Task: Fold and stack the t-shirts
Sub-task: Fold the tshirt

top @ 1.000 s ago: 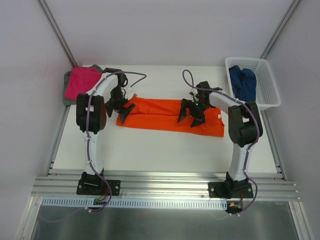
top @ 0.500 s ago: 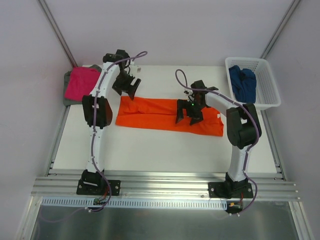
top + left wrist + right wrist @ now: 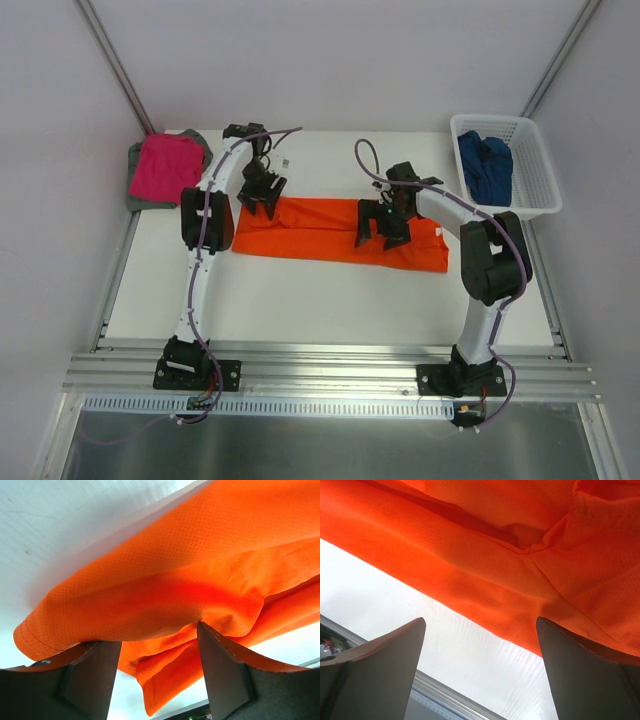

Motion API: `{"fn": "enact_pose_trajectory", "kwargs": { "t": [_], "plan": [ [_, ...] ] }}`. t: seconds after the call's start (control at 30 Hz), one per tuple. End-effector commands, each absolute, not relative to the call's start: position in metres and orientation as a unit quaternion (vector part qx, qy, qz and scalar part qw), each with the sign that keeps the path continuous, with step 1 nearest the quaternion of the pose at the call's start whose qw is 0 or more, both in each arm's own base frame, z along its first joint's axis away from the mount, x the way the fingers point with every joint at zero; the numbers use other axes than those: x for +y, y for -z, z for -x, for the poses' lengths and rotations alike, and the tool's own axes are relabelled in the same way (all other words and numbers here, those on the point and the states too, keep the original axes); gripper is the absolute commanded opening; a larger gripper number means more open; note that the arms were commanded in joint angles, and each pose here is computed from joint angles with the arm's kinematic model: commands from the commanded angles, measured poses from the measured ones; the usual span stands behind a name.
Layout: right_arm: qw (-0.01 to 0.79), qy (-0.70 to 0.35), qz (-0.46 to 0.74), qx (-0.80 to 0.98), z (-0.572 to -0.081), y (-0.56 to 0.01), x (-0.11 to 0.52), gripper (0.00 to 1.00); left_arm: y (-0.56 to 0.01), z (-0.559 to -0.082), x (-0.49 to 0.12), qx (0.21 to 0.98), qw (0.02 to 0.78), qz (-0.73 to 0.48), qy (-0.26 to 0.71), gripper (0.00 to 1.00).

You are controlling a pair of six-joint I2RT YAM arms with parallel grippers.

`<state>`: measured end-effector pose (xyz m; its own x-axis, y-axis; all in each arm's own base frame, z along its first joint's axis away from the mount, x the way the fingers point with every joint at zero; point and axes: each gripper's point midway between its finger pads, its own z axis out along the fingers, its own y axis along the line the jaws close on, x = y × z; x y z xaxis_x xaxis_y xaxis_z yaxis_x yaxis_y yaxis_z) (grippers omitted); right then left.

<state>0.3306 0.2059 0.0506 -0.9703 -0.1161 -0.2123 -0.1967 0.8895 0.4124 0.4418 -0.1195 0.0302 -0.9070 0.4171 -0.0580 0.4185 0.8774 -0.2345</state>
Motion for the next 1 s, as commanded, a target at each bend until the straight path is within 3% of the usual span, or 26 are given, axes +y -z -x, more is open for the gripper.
{"fn": "enact_pose_trajectory", "kwargs": {
  "t": [0.0, 0.13, 0.17, 0.23, 0.27, 0.37, 0.4, 0.97],
  "plan": [
    [0.119, -0.223, 0.091, 0.963, -0.332, -0.067, 0.204, 0.98, -0.068, -0.411, -0.103, 0.973, -0.035, -0.190, 0.129, 0.60],
    [0.112, -0.215, 0.086, 0.966, -0.333, -0.059, 0.201, 0.98, -0.059, -0.394, -0.095, 0.972, -0.070, -0.182, 0.131, 0.45],
    [0.110, -0.215, 0.085, 0.967, -0.333, -0.057, 0.202, 0.98, -0.056, -0.391, -0.096, 0.972, -0.078, -0.180, 0.131, 0.36],
    [0.112, -0.219, 0.084, 0.966, -0.335, -0.058, 0.204, 0.98, -0.053, -0.387, -0.097, 0.971, -0.088, -0.176, 0.136, 0.34],
    [0.108, -0.221, 0.084, 0.966, -0.335, -0.057, 0.205, 0.98, -0.051, -0.385, -0.096, 0.971, -0.093, -0.174, 0.135, 0.26],
    [0.106, -0.223, 0.084, 0.965, -0.335, -0.055, 0.206, 0.98, -0.052, -0.385, -0.093, 0.971, -0.092, -0.176, 0.129, 0.19],
    [0.105, -0.223, 0.084, 0.966, -0.334, -0.055, 0.206, 0.98, -0.053, -0.386, -0.091, 0.972, -0.090, -0.176, 0.125, 0.10],
    [0.081, -0.216, 0.081, 0.970, -0.321, -0.040, 0.206, 0.98, -0.071, -0.393, -0.054, 0.977, -0.069, -0.198, 0.038, 0.01]
  ]
}}
